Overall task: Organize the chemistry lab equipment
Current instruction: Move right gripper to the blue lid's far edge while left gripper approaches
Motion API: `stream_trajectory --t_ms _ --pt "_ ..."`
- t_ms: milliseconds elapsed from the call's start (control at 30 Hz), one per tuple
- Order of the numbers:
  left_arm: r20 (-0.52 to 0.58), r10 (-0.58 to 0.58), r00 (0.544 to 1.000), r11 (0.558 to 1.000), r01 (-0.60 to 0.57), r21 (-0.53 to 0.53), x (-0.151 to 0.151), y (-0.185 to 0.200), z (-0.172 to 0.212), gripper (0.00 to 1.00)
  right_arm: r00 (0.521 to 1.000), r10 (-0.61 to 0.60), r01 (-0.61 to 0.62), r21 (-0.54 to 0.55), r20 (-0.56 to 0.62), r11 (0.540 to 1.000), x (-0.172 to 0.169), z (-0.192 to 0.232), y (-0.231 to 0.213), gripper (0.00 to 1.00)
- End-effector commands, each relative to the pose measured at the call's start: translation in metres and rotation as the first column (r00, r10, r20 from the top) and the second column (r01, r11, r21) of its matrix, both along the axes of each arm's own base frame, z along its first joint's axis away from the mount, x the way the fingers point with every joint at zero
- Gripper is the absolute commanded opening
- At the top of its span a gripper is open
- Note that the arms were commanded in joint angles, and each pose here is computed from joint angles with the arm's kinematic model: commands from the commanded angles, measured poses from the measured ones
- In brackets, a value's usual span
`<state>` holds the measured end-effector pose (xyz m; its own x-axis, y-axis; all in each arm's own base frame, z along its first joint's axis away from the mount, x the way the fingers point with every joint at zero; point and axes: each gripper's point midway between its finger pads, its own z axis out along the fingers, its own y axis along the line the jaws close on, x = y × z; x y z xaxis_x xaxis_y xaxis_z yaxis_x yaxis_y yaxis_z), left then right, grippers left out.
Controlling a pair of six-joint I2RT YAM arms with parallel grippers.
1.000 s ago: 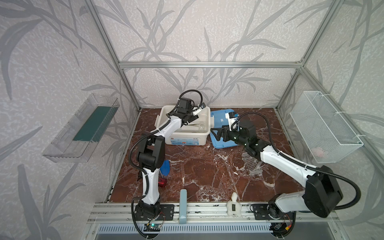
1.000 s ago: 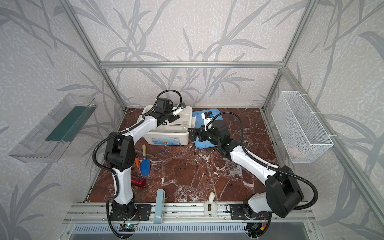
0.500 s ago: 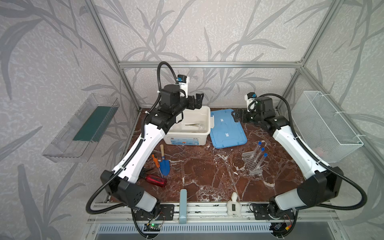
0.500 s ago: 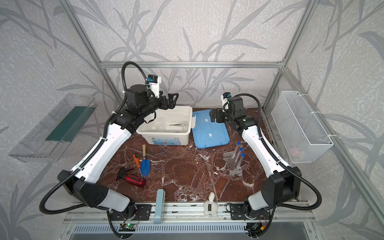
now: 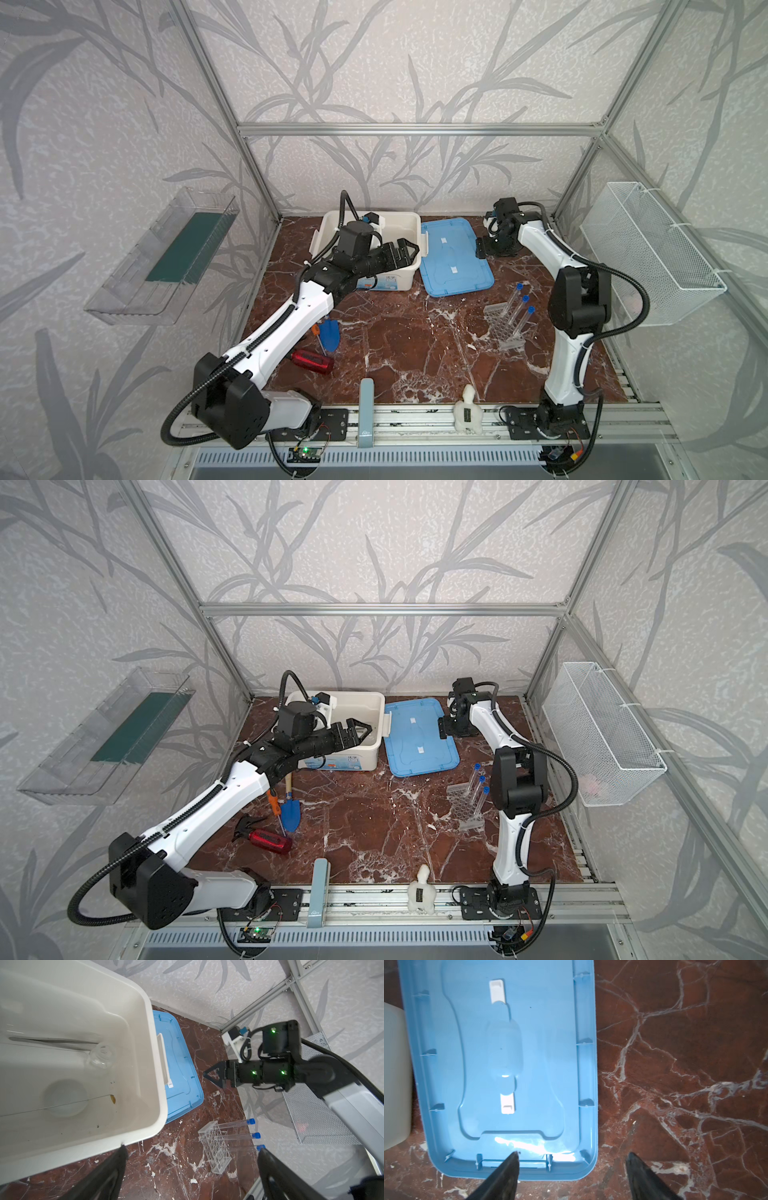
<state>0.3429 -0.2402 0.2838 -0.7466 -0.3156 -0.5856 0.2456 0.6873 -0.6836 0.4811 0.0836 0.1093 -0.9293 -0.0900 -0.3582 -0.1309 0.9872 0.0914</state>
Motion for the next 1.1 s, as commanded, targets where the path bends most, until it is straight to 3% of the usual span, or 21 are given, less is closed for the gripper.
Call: stream_trajectory --t_ms 0,67,133,333,600,800,1067 --pt "0.010 0.017 1.000 0.997 -0.016 -0.082 -0.016 -0.003 0.007 0.99 0.999 0.040 -0.042 -0.037 -0.031 0.998 0.003 -0.005 -0.004 0.73" --pt "0.003 -0.002 1.000 0.999 0.002 -0.050 -0.025 -0.007 -0.003 0.99 0.999 0.045 -0.046 -0.043 -0.015 0.998 0.011 -0.011 -0.005 0.64" --pt "-0.010 -0.014 1.000 0.999 0.014 -0.039 -0.033 -0.009 -0.014 0.99 0.999 0.044 -0.045 -0.049 -0.019 0.998 0.017 -0.018 -0.007 0.61" --pt "-0.043 -0.045 0.998 0.992 0.039 -0.116 -0.044 -0.018 -0.027 0.99 0.995 0.073 -0.076 -0.060 -0.065 0.995 0.025 -0.041 -0.007 0.48" --pt "-0.045 -0.026 0.999 0.996 0.022 -0.088 -0.053 -0.008 -0.038 0.99 0.988 0.073 -0.082 -0.058 -0.132 0.995 0.028 -0.067 -0.014 0.44" --pt "-0.063 -0.031 0.997 0.996 0.026 -0.083 -0.055 -0.008 -0.045 0.99 0.985 0.064 -0.076 -0.066 -0.163 0.995 0.029 -0.083 -0.017 0.26" --pt "-0.058 -0.033 0.998 0.997 0.028 -0.078 -0.054 -0.009 -0.046 0.99 0.974 0.089 -0.098 -0.034 -0.208 0.995 0.025 -0.108 -0.013 0.20"
